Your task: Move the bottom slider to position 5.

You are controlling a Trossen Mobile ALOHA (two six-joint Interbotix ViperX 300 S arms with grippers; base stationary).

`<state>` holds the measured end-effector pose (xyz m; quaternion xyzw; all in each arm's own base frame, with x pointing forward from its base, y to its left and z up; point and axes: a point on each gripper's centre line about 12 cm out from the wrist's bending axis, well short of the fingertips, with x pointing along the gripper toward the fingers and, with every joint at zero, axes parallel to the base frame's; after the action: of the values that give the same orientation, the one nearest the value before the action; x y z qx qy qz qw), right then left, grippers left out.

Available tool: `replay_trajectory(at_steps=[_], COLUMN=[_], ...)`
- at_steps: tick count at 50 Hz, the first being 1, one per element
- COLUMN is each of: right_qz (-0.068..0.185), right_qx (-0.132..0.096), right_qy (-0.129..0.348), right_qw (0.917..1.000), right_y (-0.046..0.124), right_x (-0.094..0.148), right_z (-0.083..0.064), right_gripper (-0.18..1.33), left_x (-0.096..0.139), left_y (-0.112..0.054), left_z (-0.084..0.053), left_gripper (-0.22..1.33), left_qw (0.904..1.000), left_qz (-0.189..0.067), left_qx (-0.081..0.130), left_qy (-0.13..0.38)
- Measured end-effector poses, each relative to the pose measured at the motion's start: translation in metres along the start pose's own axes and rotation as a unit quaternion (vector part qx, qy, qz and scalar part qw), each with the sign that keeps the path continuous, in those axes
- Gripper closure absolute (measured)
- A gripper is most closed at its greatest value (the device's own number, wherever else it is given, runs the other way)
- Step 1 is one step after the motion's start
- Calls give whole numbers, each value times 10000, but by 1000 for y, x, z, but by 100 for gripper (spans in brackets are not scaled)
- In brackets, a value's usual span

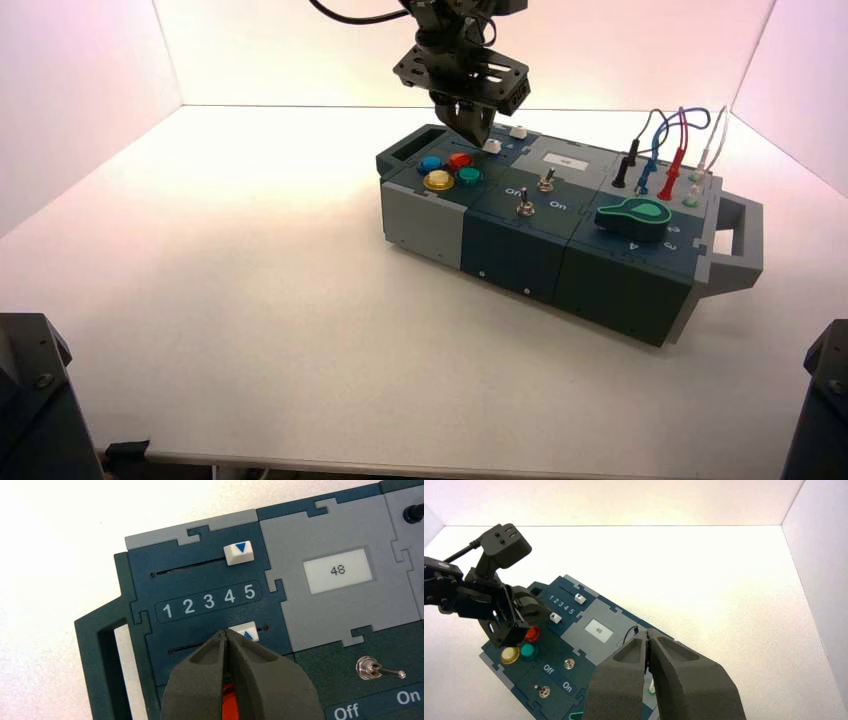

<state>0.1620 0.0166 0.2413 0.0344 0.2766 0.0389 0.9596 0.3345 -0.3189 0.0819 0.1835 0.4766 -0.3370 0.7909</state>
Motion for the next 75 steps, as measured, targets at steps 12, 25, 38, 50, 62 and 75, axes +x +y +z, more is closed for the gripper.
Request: replay_trajectory(at_steps=[12, 25, 38, 50, 62, 75], right_qz=[4, 4, 10, 3, 17, 11], right_qx=[7, 7, 3, 7, 41, 42], right_qy=[0, 0, 1, 8, 62, 123], right_qw=[10000, 10000, 10000, 10000, 10000, 9999], right_y=[0, 0, 0, 0, 0, 0], right_x=[0, 0, 0, 0, 2, 4], right_z=[0, 0, 0, -1, -1, -2], right_gripper=[129, 129, 129, 129, 129, 129], left_x=[0, 0, 0, -15, -52, -70], left_y=[-10, -12, -11, 9, 25, 22], left_z=[0, 0, 0, -11, -12, -14], left_gripper=[128, 128, 128, 128, 128, 128], left_qw=[10000, 10000, 10000, 9999, 9993, 9994], left_qz=[-69, -85, -90, 23, 129, 94], left_qx=[52, 44, 24, -142, -299, -283], left_qy=[1, 1, 0, 37, -185, -157])
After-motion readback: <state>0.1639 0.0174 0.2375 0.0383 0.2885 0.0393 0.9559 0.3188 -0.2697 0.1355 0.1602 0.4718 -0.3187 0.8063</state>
